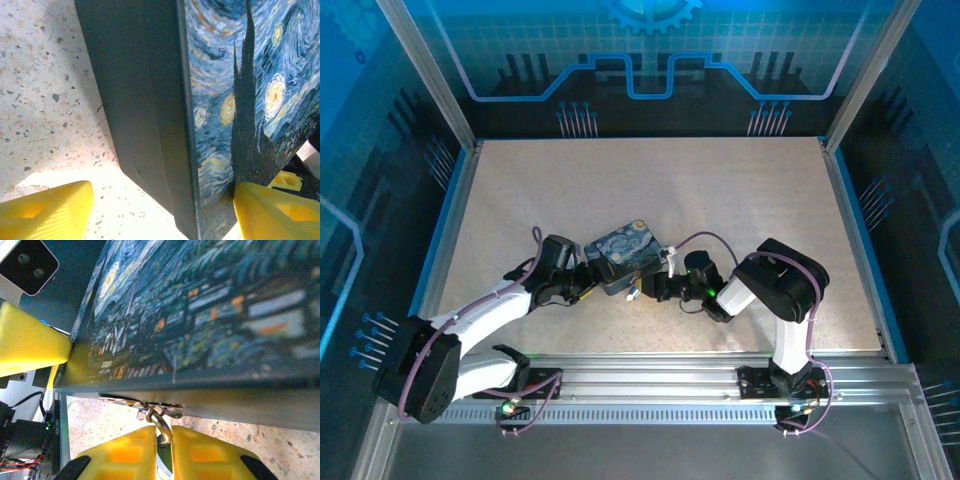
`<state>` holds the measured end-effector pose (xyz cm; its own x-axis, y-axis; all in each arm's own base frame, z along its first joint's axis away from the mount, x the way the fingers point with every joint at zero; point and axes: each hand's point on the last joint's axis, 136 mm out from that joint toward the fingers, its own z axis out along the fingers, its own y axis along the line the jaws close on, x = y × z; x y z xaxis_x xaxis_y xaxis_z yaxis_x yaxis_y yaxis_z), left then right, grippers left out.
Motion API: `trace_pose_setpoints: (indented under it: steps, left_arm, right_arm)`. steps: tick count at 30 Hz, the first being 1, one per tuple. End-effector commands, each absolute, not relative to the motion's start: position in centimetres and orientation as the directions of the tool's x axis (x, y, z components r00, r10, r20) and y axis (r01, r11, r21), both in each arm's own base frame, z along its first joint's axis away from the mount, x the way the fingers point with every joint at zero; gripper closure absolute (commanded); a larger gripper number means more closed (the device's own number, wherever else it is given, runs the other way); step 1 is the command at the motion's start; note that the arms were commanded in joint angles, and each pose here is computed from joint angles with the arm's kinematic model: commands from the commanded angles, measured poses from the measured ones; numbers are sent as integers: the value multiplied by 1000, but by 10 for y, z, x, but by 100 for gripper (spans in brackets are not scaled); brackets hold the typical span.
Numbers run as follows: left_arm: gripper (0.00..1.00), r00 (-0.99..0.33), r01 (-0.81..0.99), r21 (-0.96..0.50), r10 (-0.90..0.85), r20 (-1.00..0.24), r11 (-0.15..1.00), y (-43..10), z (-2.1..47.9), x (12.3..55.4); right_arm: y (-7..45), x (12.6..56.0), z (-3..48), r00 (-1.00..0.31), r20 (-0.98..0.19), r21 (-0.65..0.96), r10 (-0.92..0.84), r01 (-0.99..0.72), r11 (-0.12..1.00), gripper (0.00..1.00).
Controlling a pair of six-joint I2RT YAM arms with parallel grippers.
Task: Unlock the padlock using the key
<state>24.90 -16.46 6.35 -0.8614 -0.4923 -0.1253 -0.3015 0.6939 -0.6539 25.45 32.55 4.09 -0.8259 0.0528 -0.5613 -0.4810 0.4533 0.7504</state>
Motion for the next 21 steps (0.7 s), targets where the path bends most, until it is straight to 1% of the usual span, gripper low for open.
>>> trace_pose_setpoints:
  steps: [1, 9, 21]
  left_arm:
    - [25, -868, -343, -601, -488, -91, 722, -158, 48, 236]
    - [25, -868, -349, -595, -489, -86, 724, -157, 44, 234]
    - [25, -866, -353, -599, -493, -82, 719, -157, 43, 232]
  right_arm:
    - [323, 247, 35, -841, -539, 752, 41, -458, 474, 85]
    - [317, 247, 35, -850, -519, 769, 87, -420, 482, 87]
    - [320, 256, 50, -873, -441, 847, 210, -328, 417, 88]
